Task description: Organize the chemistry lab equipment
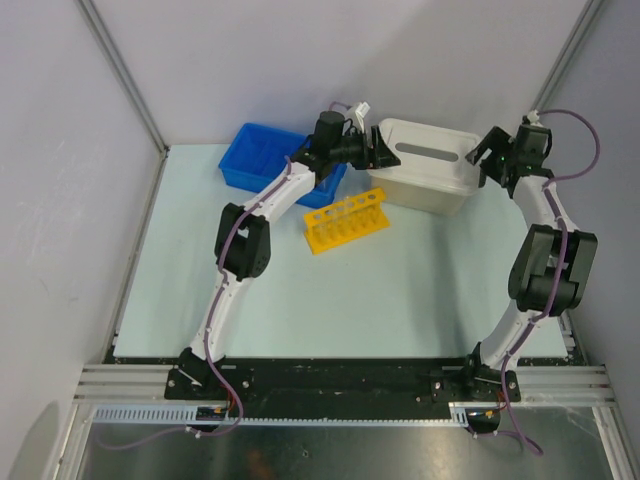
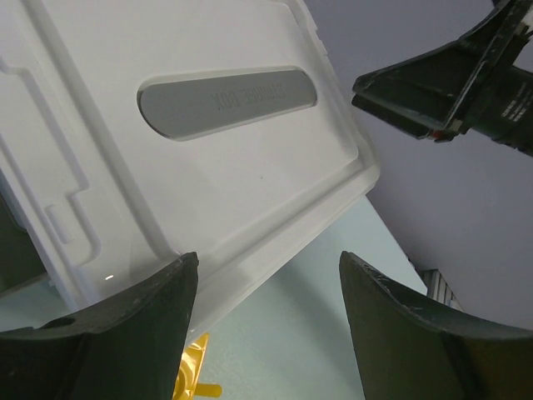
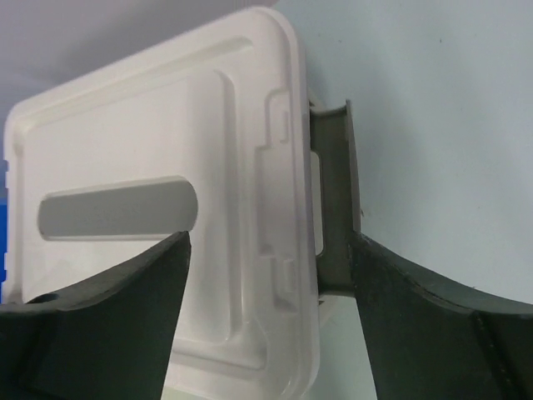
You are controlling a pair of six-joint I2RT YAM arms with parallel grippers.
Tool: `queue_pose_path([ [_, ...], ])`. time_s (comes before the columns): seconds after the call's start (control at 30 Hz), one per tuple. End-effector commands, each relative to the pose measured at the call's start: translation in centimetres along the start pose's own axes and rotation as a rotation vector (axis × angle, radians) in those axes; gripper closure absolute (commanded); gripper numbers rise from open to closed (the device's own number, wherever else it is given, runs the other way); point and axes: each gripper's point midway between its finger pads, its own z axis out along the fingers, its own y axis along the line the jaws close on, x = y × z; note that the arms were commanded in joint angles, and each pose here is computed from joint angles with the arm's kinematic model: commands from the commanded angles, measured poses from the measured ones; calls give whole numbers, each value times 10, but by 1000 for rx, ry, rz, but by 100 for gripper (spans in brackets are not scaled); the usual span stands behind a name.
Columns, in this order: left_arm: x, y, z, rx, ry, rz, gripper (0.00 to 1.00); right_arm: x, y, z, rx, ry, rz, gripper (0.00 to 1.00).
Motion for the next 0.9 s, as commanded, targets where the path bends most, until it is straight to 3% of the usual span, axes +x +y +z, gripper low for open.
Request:
queue_pose_path([
  [0.0,7,0,1,-12,16,-31,25,-41,21,-28,-73,-58,-20,16],
  [0.1,7,-1,1,-13,16,-33,25,-48,16,-31,-73,-71,-19,5],
  [0.2,7,-1,1,-14,15,-35,25,-49,6,-26,-67,-56,-16,1],
  [0.53,9,-6,2,-3,19,-38,25,-38,-3,-10,-221,52,27,1],
  [0.87,12,-4,3,-4,25,-51,25,-6,-8,14,-264,140,86,4],
])
